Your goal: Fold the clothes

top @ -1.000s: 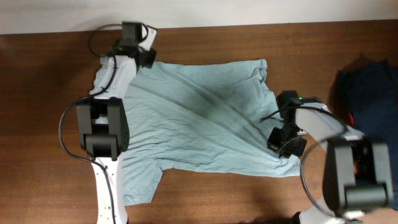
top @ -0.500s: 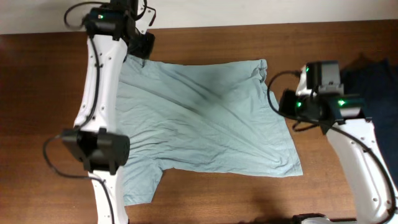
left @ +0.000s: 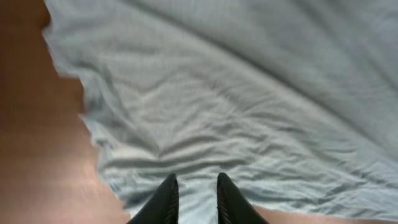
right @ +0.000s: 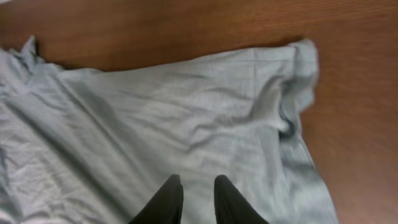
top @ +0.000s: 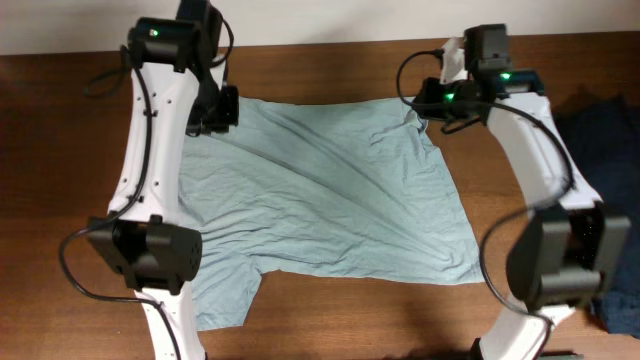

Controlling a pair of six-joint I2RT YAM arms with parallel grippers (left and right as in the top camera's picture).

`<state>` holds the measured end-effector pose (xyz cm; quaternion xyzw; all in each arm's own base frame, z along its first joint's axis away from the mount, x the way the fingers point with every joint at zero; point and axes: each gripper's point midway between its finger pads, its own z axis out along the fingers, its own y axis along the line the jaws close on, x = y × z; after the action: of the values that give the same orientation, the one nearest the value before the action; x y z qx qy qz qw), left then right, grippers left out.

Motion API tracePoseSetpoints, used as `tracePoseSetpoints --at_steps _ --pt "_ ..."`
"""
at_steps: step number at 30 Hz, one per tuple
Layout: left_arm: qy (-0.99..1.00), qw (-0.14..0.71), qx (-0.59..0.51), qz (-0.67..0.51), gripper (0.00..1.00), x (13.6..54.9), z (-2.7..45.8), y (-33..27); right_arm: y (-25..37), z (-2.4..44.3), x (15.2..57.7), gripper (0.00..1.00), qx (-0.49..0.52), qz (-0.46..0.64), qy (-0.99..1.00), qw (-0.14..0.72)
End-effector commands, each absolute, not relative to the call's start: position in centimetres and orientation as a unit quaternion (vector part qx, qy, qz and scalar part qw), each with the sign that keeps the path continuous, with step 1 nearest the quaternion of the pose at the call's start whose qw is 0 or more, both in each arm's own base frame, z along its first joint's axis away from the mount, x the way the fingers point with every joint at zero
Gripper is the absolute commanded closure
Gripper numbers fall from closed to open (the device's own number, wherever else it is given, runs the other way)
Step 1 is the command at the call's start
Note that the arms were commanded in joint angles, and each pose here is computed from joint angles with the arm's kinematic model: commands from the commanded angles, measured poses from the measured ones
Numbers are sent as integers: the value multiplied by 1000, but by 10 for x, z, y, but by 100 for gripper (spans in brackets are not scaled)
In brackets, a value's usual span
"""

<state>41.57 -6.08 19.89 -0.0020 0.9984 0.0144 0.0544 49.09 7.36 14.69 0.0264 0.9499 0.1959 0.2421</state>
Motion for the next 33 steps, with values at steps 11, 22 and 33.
tracePoseSetpoints --at_steps 11,22,33 --pt "996 -59 -63 30 79 323 72 -50 84 79 540 77 15 216 942 256" --pt "993 -80 -71 -43 87 273 -28 -68 78 7 550 83 93 181 953 222" --pt "983 -147 -98 -44 91 235 -30 -68 -2 7 606 84 167 29 917 361"
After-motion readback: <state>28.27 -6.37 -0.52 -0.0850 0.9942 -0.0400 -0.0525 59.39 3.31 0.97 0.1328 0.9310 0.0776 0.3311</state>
